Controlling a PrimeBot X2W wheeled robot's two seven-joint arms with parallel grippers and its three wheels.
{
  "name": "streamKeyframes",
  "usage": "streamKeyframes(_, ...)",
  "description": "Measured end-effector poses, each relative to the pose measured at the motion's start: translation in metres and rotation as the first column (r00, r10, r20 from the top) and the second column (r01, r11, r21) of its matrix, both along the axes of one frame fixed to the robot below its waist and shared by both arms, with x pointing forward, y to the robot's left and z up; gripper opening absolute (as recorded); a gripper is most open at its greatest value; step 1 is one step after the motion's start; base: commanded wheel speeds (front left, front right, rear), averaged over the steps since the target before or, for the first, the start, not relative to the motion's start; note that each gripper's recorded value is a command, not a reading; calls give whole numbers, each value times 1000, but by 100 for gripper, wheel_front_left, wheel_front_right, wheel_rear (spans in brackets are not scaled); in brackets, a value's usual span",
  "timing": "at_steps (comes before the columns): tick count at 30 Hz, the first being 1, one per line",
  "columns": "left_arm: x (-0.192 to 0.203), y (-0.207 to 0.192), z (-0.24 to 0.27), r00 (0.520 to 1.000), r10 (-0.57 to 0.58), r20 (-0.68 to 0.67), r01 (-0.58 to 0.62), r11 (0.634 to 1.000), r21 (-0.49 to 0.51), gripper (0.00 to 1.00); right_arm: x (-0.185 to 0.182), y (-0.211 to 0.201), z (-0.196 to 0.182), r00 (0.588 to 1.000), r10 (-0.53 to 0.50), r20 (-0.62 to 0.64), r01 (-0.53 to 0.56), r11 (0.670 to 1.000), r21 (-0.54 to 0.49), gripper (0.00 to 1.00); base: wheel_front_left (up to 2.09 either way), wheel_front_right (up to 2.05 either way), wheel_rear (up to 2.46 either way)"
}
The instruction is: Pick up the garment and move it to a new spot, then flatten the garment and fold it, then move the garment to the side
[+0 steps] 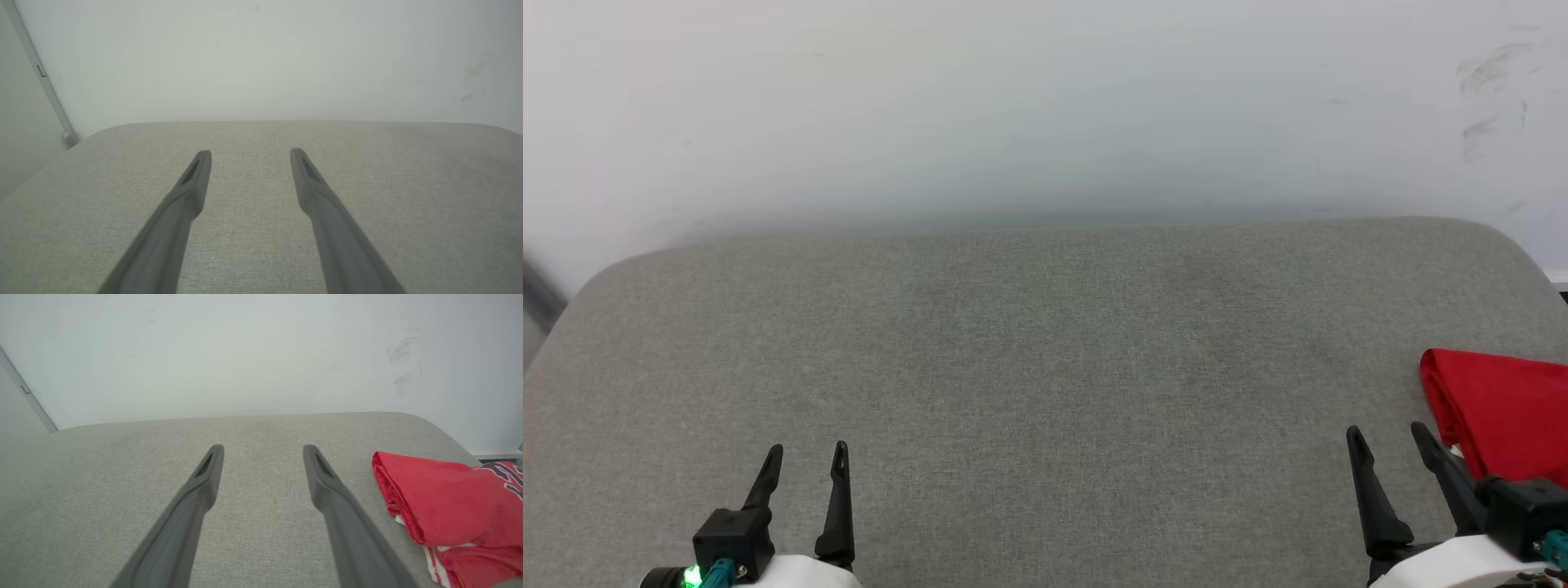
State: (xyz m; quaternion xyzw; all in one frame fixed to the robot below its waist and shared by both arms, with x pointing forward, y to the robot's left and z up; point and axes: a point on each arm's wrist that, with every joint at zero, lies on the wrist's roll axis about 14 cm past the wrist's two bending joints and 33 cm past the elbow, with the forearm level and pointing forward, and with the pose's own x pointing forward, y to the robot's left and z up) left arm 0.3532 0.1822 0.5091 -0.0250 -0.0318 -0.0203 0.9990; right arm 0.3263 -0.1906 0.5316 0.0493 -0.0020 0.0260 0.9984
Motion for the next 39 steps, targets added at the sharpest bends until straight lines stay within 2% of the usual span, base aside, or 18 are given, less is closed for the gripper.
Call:
streamKeyframes(19, -4, 3, -9, 1000, 13, -25, -13, 1000, -7, 100, 3, 11, 3, 1000, 27, 9, -27, 1000, -3, 100, 0, 0, 0)
streamKeyframes(20, -4, 4, -9, 1000, 15, -25, -15, 1000, -8, 0, 3, 11, 2, 1000, 29, 7, -29, 1000, 0, 0, 0, 0, 0)
streamKeyframes(25, -14, 1, -32, 995, 21, -100, -24, 999, -25, 0, -1, 11, -18, 998, 29, -57, -28, 1000, 13, 0, 0, 0, 0)
streamKeyframes(31, -13, 5, -39, 988, 37, -150, -58, 989, -138, 0, -1, 11, -25, 997, 29, -78, -19, 992, 128, 0, 0, 0, 0)
streamKeyframes(39, -8, 9, -39, 982, 43, -181, -94, 955, -280, 0, 5, 10, -26, 996, 31, -80, -8, 961, 276, 0, 0, 0, 0)
